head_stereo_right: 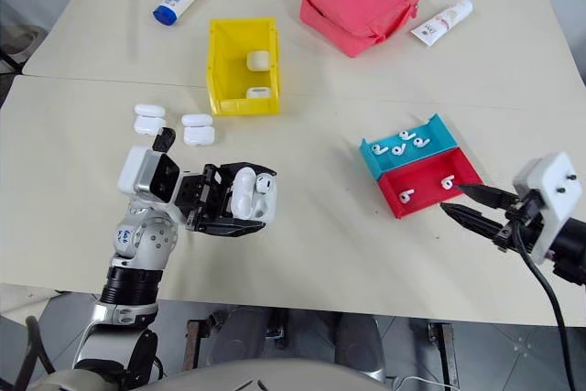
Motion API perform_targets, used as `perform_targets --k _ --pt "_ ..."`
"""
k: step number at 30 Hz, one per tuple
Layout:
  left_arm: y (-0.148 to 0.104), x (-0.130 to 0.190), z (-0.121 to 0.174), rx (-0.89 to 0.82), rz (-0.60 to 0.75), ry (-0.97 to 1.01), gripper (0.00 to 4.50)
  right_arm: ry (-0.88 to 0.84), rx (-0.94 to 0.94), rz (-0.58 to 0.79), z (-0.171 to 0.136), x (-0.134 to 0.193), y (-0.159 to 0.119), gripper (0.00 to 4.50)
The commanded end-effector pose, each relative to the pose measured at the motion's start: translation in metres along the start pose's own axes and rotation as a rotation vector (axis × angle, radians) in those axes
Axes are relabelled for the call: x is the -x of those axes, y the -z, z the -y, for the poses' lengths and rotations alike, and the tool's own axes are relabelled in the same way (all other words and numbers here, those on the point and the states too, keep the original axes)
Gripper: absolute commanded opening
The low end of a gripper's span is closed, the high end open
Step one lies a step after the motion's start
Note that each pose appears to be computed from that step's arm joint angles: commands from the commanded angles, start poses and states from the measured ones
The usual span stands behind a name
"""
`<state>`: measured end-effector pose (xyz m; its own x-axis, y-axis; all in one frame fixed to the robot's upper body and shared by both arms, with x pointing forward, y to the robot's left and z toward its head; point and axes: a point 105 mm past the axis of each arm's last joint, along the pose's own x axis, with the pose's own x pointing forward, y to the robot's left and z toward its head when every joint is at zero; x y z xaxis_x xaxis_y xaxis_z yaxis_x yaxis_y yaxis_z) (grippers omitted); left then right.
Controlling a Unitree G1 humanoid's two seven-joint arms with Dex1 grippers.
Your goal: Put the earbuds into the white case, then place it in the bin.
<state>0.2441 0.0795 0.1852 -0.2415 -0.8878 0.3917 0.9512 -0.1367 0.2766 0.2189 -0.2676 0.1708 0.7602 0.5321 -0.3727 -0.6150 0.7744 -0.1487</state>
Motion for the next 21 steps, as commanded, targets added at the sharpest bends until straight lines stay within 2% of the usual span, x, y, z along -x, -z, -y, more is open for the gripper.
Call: perform_targets --k 1,6,10,21 --pt "0.001 -0.004 -0.005 -0.010 -0.019 -0.005 2.81 0.044 0.030 -0.007 0.002 0.010 0.001 2.12" --pt "0.002 -0.006 -0.010 -0.018 -0.035 -0.019 2.81 0.052 0.052 -0.003 0.004 0.004 -0.002 2.12" --pt "0.004 -0.006 -0.017 -0.051 -0.064 -0.063 2.81 0.051 0.125 0.025 0.012 -0.016 -0.025 2.12" --pt "0.007 -0.016 -0.011 -0.117 -0.043 -0.132 2.81 -0.020 0.247 -0.227 0.049 -0.086 -0.056 2.12"
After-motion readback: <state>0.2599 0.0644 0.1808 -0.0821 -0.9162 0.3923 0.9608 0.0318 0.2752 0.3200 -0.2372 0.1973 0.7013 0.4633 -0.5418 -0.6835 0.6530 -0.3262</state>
